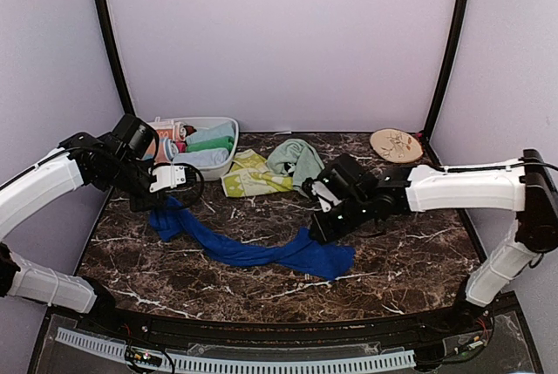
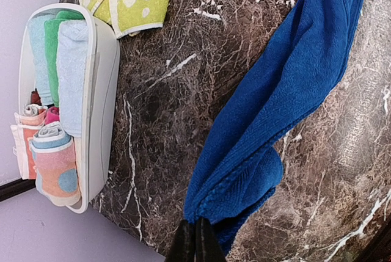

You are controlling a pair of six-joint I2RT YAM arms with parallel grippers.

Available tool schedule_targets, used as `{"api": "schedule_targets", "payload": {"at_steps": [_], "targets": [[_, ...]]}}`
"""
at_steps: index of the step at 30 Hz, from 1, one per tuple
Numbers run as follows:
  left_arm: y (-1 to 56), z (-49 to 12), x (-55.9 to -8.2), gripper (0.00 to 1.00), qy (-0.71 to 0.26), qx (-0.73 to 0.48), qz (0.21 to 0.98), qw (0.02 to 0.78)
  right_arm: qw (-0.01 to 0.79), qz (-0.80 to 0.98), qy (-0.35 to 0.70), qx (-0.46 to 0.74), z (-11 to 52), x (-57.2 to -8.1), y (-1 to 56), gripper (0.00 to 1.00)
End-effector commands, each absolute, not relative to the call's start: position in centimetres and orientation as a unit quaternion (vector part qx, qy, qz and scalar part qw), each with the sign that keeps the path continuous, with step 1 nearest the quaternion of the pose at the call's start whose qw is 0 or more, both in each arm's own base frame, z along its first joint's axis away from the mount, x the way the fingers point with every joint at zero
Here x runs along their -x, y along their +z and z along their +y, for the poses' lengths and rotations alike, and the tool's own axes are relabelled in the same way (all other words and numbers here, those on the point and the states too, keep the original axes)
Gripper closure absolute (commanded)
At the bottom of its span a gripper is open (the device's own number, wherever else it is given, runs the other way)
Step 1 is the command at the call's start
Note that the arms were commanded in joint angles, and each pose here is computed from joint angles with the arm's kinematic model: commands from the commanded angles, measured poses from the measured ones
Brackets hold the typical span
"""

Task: Roll the towels
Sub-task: Adjust the towel at the center of the board.

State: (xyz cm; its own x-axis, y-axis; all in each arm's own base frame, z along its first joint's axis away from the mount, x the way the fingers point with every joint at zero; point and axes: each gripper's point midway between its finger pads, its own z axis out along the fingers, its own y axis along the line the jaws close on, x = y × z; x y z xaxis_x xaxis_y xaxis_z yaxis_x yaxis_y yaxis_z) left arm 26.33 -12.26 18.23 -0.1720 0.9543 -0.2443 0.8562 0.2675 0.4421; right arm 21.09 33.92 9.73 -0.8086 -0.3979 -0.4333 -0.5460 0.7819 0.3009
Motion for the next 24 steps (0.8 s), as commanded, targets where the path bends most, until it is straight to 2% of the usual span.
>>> {"api": "schedule_targets", "payload": {"at_steps": [1,5,9,11,12,13,18,21,24], "targets": [[17.6,-11.5,-26.4,1.0,0.119,-0.594,0.761,0.231,0.236,0.923,0.175,0.248,30.9,-19.8,14.0,1.0],[17.1,-11.2,-26.6,1.0,0.128,-0.593,0.763,0.223,0.189,0.925,0.193,0.268,29.7,-13.7,12.1,1.0],[17.1,-11.4,-26.8,1.0,0.124,-0.593,0.764,0.221,0.096,0.919,0.215,0.316,29.4,-5.9,8.3,1.0],[17.2,-11.6,-26.9,1.0,0.121,-0.591,0.766,0.223,0.06,0.917,0.203,0.339,29.0,-3.4,6.8,0.81],[17.3,-11.7,-27.0,1.0,0.12,-0.591,0.766,0.223,0.049,0.917,0.191,0.347,28.8,-2.9,6.4,0.65],[17.4,-11.7,-27.0,1.0,0.119,-0.591,0.766,0.223,0.045,0.917,0.182,0.353,28.7,-2.8,6.4,0.57],[17.5,-11.7,-27.0,1.0,0.118,-0.592,0.766,0.221,0.109,0.913,0.198,0.339,29.9,-6.9,10.9,0.34],[17.4,-11.6,-26.7,1.0,0.117,-0.594,0.766,0.218,0.144,0.915,0.208,0.314,29.8,-10.0,12.8,0.33],[16.7,-11.4,-26.2,1.0,0.117,-0.599,0.764,0.211,0.158,0.903,0.221,0.332,30.8,-10.6,13.5,0.31]]}}
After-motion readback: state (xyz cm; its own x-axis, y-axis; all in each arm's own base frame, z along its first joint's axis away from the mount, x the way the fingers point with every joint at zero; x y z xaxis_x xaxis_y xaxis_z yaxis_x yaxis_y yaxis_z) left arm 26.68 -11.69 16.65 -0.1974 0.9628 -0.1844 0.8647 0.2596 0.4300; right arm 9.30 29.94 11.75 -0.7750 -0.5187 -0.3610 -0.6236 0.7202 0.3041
